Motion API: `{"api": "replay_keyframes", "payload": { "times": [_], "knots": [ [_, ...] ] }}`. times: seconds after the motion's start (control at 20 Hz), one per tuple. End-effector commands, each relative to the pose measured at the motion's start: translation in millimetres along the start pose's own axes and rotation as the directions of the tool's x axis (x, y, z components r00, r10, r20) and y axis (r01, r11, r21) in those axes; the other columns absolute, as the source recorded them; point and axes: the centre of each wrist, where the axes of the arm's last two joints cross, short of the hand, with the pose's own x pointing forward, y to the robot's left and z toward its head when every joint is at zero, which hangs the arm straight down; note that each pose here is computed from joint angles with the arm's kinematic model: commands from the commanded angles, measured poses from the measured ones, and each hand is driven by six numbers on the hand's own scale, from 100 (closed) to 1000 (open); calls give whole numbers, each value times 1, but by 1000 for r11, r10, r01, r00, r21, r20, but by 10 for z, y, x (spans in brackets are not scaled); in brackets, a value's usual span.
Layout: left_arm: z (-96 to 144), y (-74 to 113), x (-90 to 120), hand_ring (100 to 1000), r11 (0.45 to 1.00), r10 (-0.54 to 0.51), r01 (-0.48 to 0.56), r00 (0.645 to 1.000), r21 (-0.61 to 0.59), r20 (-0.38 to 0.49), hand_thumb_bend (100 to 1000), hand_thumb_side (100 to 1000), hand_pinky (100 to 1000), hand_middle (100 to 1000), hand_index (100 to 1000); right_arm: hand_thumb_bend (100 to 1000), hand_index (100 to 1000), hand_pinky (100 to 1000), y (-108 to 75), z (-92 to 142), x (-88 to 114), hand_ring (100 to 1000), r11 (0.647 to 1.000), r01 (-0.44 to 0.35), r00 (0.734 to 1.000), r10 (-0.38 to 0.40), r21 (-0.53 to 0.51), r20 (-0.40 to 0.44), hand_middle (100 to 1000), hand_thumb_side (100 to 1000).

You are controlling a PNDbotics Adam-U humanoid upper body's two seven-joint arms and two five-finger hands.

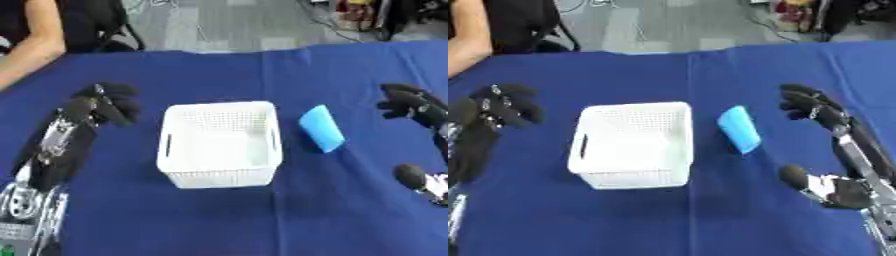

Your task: Pick up objects on the table and place them in the box.

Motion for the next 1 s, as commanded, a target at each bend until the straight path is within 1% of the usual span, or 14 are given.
{"api": "replay_keyframes", "payload": {
  "times": [0.05,0.45,0.5,0.6,0.8,1.0],
  "knots": [
    [-15,44,43,634,1000,-17,17,1000,2,12,145,1000,610,744,542,696,927,743,-59,-2,28,805,1000,-17,1000,17,-7,14,913,858],
    [-11,47,42,636,1000,-19,19,1000,3,11,145,1000,611,746,541,698,927,742,-59,-2,28,805,1000,-18,1000,18,-7,12,913,854],
    [-11,48,42,636,1000,-20,19,1000,3,11,141,1000,611,746,541,702,927,742,-62,-4,28,805,1000,-18,1000,18,-8,12,913,838],
    [-7,49,41,636,1000,-20,20,1000,4,9,145,1000,611,746,541,704,927,744,-75,-9,29,805,1000,-23,1000,23,-6,13,911,852],
    [3,49,37,636,1000,-19,19,1000,5,5,146,1000,611,746,541,725,927,745,-159,-45,37,805,998,-55,998,55,11,30,907,836],
    [13,45,29,638,1000,-18,18,1000,1,0,145,1000,612,747,540,743,933,741,-267,-103,58,804,998,-55,998,55,18,39,909,818]
  ]
}}
